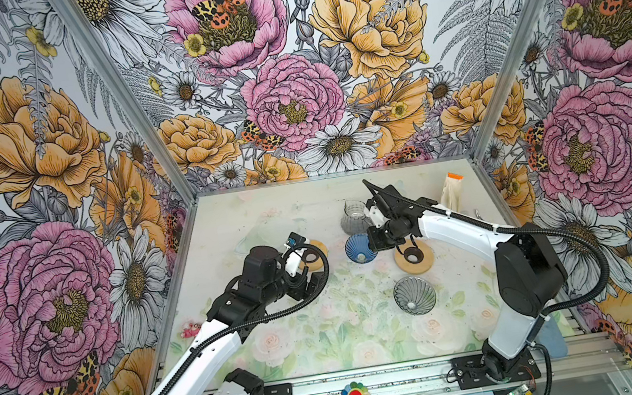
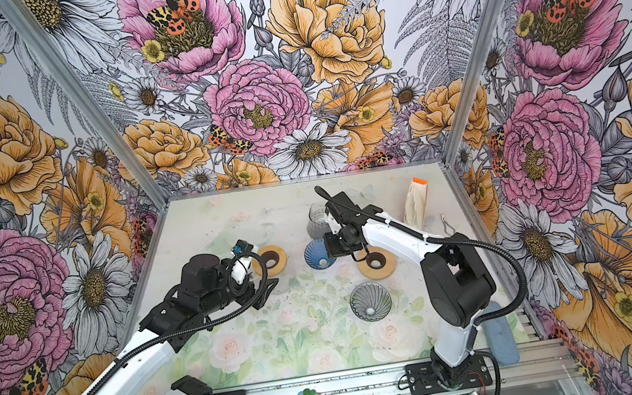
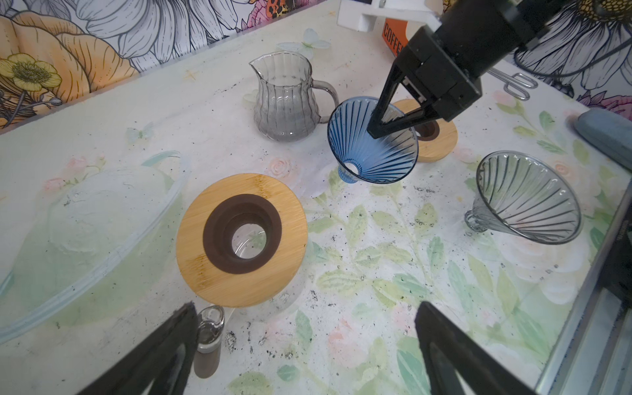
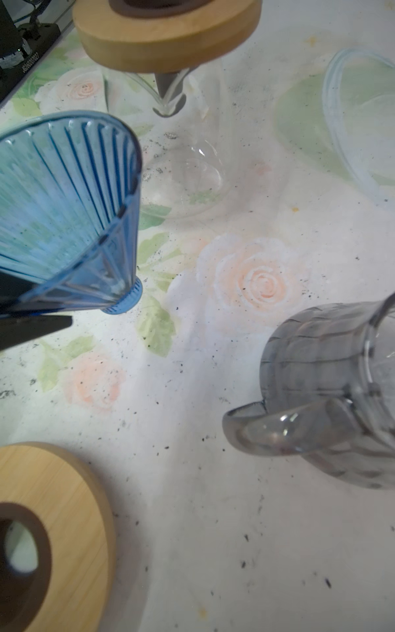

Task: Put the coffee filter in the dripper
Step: 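Carry the blue dripper over the bamboo ring and lower it in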

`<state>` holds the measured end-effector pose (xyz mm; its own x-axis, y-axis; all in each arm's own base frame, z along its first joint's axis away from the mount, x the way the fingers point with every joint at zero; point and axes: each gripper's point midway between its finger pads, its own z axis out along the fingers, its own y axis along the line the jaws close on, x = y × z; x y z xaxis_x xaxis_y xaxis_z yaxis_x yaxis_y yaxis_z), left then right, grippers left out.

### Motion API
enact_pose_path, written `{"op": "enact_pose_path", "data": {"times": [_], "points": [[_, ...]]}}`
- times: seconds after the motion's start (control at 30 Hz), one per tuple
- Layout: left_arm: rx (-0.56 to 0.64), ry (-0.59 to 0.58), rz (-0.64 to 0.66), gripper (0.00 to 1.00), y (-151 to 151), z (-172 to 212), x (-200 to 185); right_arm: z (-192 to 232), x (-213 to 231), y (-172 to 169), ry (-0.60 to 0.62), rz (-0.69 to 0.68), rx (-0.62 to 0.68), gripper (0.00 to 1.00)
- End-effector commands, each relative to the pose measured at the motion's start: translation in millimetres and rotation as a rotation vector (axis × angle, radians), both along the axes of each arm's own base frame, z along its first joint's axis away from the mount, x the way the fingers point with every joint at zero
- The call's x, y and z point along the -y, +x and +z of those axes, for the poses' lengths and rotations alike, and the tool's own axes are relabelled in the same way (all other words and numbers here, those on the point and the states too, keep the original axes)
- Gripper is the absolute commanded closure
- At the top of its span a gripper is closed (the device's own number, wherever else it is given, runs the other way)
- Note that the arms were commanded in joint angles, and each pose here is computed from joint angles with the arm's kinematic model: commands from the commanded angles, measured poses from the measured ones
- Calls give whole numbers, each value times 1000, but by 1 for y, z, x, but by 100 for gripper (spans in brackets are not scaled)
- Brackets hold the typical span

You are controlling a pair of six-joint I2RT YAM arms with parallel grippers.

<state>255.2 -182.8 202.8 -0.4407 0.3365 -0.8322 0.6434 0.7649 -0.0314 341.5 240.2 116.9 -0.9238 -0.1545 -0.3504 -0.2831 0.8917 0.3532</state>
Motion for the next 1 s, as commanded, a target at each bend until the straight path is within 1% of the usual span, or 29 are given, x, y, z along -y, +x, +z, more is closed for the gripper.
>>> {"op": "enact_pose_path", "data": {"times": [0.0, 0.2, 0.37, 0.57, 0.73, 0.87, 0.97], "points": [[77, -33, 15, 1, 4, 31, 0, 27, -9, -4, 62, 40, 59, 99], [90, -76, 58, 1, 0, 47, -6, 69, -23, -11, 153, 89, 125, 99], [103, -75, 87, 1, -1, 52, -16, 100, -41, -17, 215, 159, 175, 99], [89, -108, 104, 1, 0, 61, -22, 124, -71, -19, 252, 232, 222, 99], [103, -113, 134, 1, 4, 65, -31, 131, -97, -12, 268, 266, 235, 99], [107, -120, 171, 1, 6, 65, -42, 121, -114, -6, 273, 274, 203, 99], [102, -153, 175, 1, 5, 67, -46, 113, -123, -2, 269, 271, 181, 100]]}}
